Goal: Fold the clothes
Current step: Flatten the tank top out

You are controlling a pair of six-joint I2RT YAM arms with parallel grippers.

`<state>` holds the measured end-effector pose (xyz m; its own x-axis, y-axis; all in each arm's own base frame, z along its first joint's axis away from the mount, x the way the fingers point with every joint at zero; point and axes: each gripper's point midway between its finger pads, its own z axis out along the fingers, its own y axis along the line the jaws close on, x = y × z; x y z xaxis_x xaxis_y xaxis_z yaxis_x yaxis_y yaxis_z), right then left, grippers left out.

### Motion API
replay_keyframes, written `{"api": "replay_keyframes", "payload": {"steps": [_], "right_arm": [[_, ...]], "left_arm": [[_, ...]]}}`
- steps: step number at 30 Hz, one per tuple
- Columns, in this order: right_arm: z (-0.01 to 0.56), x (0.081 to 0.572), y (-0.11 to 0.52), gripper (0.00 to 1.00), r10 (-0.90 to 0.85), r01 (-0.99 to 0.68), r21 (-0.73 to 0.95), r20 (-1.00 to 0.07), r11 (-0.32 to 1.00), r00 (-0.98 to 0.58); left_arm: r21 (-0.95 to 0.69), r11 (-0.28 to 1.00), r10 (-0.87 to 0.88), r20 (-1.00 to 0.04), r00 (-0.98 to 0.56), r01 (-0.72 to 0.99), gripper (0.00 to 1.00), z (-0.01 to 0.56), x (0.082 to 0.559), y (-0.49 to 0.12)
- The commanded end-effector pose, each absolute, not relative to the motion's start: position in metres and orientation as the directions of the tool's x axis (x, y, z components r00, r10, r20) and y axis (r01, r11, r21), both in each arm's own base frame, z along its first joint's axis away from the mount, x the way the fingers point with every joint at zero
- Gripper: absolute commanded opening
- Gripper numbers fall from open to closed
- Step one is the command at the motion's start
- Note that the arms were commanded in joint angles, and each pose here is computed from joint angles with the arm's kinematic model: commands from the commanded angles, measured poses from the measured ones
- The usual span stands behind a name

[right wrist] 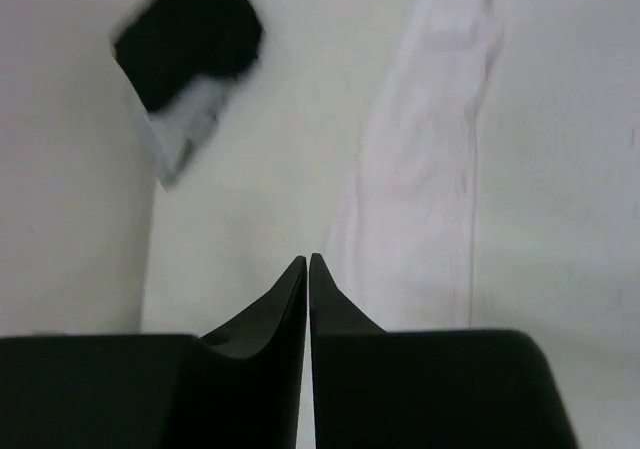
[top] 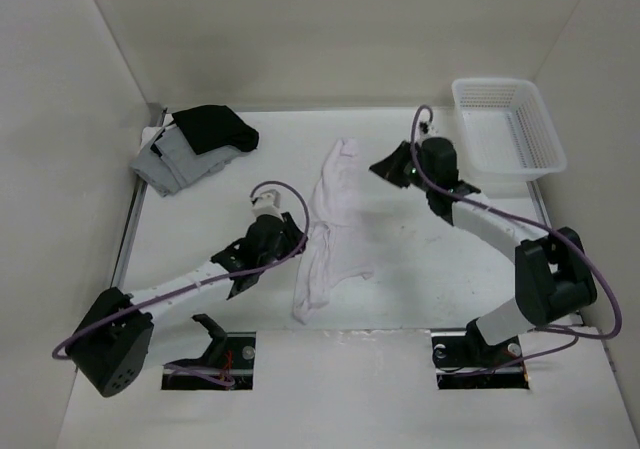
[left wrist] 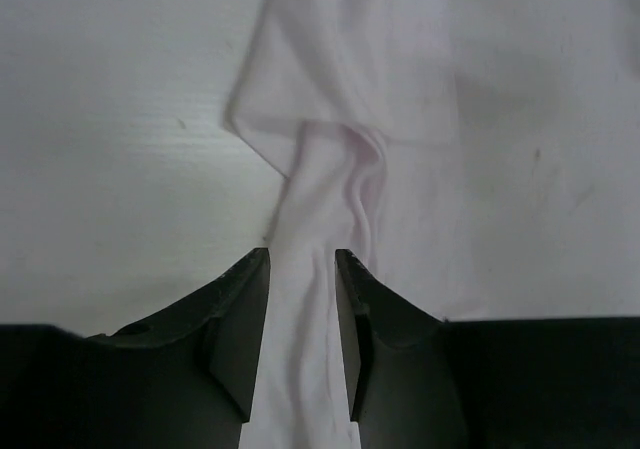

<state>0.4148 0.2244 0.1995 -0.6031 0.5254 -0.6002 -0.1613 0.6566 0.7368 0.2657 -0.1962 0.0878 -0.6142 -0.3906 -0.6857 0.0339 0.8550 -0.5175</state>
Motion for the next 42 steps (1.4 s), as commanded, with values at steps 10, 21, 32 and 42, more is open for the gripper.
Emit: {"api": "replay_keyframes", "payload": {"steps": [10, 21, 32, 42], "right_arm": [[0.071, 0.317, 0.241, 0.34, 0.322, -0.119, 0.571, -0.609, 0.813, -0.725], [0.076, 0.345, 0.257, 0.32, 0.312, -0.123, 0.531, -0.653, 0.839, -0.690], [0.057, 0.365, 0.270, 0.28, 0.277, -0.114, 0.501, -0.637, 0.858, -0.720], [0.043, 0.361, 0.261, 0.29, 0.267, -0.066, 0.458, -0.623, 0.887, -0.735]], "left_arm": [[-0.373, 0.855, -0.009, -0.706, -0.708, 0.361, 0.38, 0.063, 0.204, -0.287], [-0.281, 0.908, 0.042, -0.679, -0.733, 0.311, 0.22, 0.036, 0.204, -0.261], [-0.281, 0.912, 0.043, -0.659, -0.751, 0.299, 0.11, 0.027, 0.207, -0.255], [-0.360, 0.897, -0.051, -0.658, -0.751, 0.255, 0.07, 0.042, 0.216, -0.242]]}}
